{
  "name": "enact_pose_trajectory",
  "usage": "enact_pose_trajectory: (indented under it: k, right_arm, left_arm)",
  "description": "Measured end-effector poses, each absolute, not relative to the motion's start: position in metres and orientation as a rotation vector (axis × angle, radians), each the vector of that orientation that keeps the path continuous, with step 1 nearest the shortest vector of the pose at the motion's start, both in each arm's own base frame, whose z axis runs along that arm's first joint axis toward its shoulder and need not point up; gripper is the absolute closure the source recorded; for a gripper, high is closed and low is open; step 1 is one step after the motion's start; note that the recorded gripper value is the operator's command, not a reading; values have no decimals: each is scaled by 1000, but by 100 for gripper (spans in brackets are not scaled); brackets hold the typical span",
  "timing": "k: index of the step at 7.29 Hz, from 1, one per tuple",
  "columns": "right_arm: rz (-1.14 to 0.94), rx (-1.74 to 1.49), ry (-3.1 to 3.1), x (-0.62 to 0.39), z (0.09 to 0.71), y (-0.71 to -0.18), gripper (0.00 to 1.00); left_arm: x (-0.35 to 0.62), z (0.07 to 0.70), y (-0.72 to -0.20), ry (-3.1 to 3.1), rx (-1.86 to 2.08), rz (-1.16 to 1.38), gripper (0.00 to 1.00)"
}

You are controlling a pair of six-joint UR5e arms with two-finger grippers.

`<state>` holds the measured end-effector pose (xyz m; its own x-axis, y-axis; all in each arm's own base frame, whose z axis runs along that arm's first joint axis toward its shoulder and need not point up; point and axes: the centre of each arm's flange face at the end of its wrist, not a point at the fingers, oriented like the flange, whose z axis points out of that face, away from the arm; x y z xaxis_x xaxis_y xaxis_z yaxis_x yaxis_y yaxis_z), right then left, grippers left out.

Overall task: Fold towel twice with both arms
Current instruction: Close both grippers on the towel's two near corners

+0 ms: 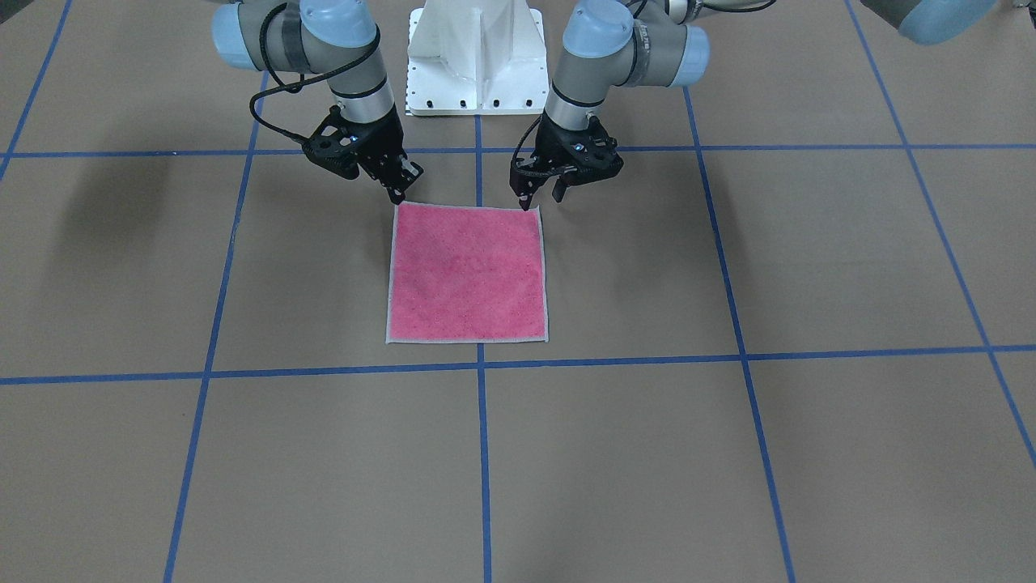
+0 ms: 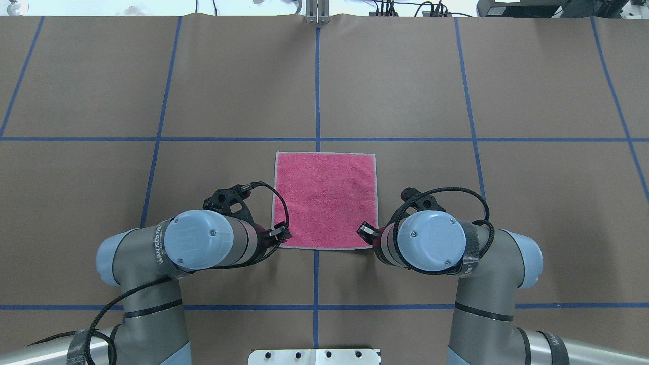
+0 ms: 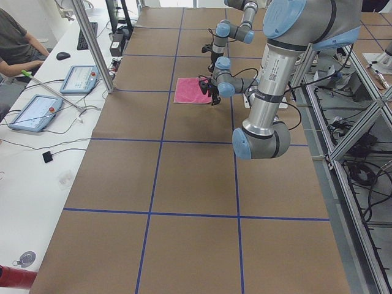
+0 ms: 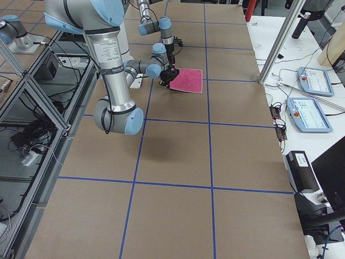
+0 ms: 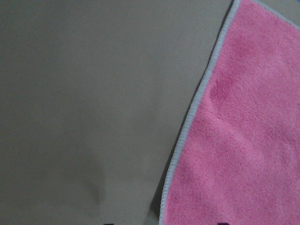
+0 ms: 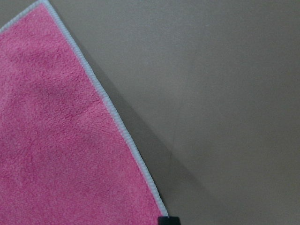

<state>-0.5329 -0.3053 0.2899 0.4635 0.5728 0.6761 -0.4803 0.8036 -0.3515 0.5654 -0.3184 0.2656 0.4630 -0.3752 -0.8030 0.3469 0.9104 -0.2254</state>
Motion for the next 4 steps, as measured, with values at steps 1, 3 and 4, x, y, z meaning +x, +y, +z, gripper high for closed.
enact_pose_trajectory:
  k: [1,3,4]
  right_arm:
    - [649,-117,-876,-533,290,-305,100]
    - [649,-117,-875,-533,290,-305,100]
    - [649,-117,-874,-533,291,-305,100]
  left_arm:
    - [566,265,-319,994,-31,-444,44]
    - [569,266,-319,992,-31,-443,47]
    - [570,267,-320,989,-31,-443,50]
